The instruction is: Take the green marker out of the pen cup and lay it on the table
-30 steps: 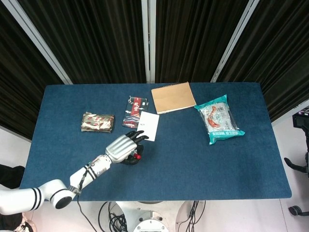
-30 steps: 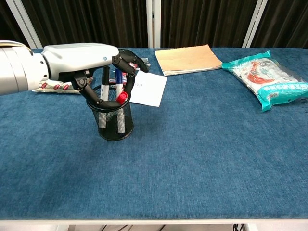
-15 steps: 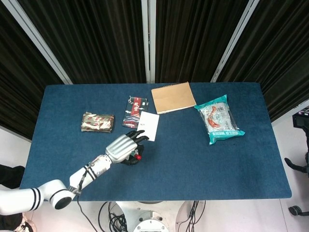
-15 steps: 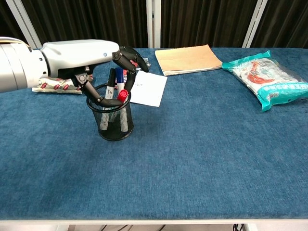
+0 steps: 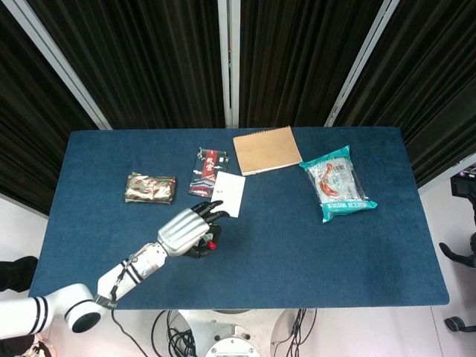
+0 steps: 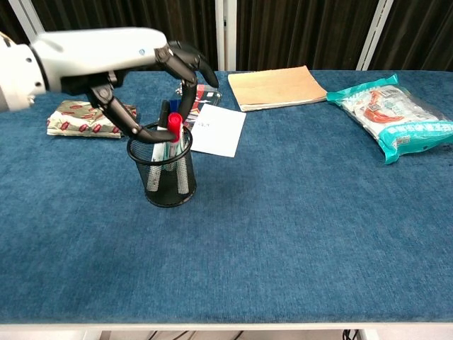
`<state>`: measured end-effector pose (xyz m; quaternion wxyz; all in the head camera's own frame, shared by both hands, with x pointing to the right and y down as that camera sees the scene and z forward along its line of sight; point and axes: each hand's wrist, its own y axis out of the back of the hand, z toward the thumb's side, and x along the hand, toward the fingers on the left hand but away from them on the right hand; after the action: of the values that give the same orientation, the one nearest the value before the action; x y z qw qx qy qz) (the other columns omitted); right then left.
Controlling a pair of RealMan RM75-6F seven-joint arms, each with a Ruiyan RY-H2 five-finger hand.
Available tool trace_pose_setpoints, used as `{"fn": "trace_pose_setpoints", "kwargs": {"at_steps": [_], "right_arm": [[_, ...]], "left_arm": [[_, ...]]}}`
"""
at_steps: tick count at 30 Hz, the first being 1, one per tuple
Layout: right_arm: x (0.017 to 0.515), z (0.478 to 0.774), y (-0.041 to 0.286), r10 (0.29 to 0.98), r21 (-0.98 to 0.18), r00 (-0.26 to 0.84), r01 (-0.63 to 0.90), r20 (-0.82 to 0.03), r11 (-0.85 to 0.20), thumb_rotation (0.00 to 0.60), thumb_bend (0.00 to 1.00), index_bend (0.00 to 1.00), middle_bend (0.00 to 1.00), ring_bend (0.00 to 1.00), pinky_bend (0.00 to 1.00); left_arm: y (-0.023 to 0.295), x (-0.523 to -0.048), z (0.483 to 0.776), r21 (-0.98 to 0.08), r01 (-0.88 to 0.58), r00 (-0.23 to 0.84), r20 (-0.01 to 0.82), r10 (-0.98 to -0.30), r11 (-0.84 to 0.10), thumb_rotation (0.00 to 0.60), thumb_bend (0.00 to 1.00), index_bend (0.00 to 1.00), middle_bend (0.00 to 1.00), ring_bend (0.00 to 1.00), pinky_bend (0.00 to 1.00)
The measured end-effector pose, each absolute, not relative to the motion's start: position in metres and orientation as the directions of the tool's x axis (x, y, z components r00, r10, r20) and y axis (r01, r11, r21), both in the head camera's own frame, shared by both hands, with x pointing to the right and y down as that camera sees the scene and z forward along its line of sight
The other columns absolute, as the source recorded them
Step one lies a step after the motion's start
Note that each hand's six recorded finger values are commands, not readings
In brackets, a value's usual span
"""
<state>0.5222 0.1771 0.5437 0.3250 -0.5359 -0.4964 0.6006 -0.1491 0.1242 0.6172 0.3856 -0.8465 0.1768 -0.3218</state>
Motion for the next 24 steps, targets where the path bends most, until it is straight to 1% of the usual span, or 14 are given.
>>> {"fn": "trace_pose_setpoints", "kwargs": {"at_steps": [2,8,11,13,16,19,24], "right_arm": [[0.522,0.542,0.177,0.924,-0.946,-0.214,0.140,-0.317,-0.292,0.600,0.09,0.00,0.00,0.00,0.00],[0.521,0.543,0.176,0.924,-0.946,-0.214,0.141,-0.317,-0.292,0.600,0.09,0.00,0.00,0.00,0.00],[0.520,0.544,0.176,0.924,-0.945,-0.212,0.138,-0.319,-0.295,0.600,0.10,0.00,0.00,0.00,0.00],[0.519,0.545,0.177,0.924,-0.945,-0.210,0.138,-0.321,-0.296,0.600,0.10,0.00,0.00,0.00,0.00],[0.518,0.546,0.177,0.924,-0.945,-0.209,0.135,-0.321,-0.298,0.600,0.10,0.00,0.00,0.00,0.00],[0.517,0.546,0.176,0.925,-0.946,-0.208,0.126,-0.319,-0.299,0.600,0.10,0.00,0.00,0.00,0.00],[0.515,0.546,0.175,0.927,-0.951,-0.214,0.106,-0.308,-0.292,0.600,0.10,0.00,0.00,0.00,0.00]], "left_arm": [[0.122,-0.152,0.607,-0.777,-0.068,0.728,0.391,-0.563,-0.626,0.600,0.29,0.63,0.18,0.00,0.16],[0.107,-0.178,0.569,-0.822,-0.125,0.693,0.328,-0.642,-0.556,0.600,0.29,0.63,0.18,0.00,0.17],[0.096,-0.199,0.552,-0.843,-0.157,0.651,0.304,-0.695,-0.515,0.600,0.30,0.63,0.19,0.00,0.17],[0.091,-0.214,0.547,-0.845,-0.183,0.615,0.300,-0.729,-0.502,0.600,0.30,0.64,0.19,0.00,0.17],[0.085,-0.232,0.553,-0.835,-0.202,0.571,0.325,-0.754,-0.513,0.600,0.30,0.64,0.20,0.00,0.17],[0.078,-0.249,0.566,-0.833,-0.201,0.528,0.351,-0.773,-0.516,0.600,0.30,0.63,0.20,0.00,0.17],[0.063,-0.277,0.598,-0.818,-0.209,0.452,0.405,-0.795,-0.536,0.600,0.30,0.63,0.20,0.00,0.17]]}}
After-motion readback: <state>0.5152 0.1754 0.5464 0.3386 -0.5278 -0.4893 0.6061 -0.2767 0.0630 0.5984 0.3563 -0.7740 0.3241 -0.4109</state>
